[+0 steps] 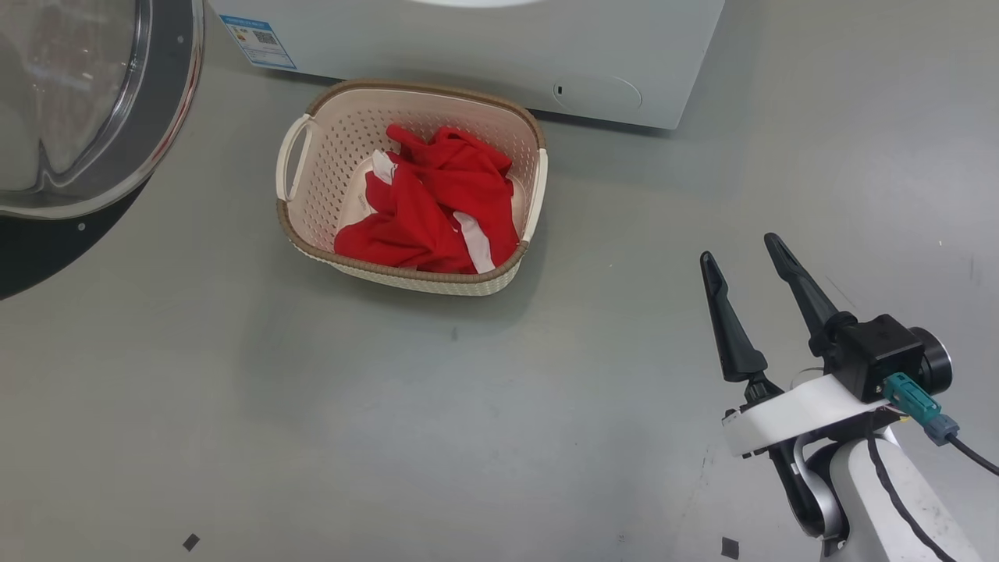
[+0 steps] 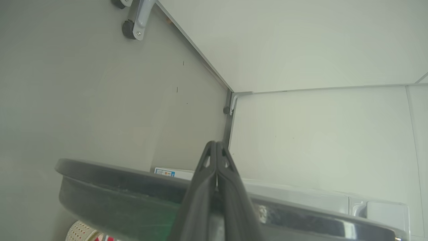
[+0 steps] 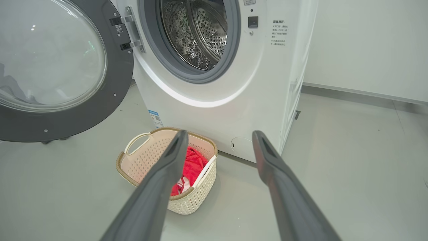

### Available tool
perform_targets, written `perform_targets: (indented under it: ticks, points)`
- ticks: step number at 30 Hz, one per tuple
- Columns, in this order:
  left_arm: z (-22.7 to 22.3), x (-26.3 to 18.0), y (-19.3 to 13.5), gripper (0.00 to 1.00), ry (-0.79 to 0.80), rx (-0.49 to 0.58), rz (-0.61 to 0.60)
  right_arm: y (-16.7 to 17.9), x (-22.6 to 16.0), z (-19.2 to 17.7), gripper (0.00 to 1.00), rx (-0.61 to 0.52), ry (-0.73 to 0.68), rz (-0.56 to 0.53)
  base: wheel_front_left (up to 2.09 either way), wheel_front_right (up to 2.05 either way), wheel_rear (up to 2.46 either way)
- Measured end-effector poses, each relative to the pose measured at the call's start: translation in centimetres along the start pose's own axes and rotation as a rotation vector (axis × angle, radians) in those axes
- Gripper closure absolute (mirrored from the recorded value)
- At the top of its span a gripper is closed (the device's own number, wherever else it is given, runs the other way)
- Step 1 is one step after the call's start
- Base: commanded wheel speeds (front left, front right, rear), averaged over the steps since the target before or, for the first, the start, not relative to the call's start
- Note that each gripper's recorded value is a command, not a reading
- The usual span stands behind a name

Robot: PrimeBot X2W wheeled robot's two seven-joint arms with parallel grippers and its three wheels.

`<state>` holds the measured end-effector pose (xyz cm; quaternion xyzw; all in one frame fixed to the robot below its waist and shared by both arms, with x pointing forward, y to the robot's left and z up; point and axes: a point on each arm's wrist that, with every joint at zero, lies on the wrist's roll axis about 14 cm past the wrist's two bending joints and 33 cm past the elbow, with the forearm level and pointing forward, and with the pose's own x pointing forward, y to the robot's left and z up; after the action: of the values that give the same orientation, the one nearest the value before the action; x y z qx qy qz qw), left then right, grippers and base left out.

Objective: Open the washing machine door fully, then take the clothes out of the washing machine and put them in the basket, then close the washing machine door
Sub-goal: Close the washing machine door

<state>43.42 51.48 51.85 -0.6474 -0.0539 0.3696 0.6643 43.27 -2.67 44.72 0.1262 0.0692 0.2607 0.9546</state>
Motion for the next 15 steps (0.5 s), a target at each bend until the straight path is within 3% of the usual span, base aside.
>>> perform_targets:
  ticks: [15]
  points:
    - [-2.0,-1.1,-0.3,1.00,0.173,0.069,0.017,0.6,-0.1,0.6,0.00,-0.007,-0.018,0.009,0.00,0.00,0.00]
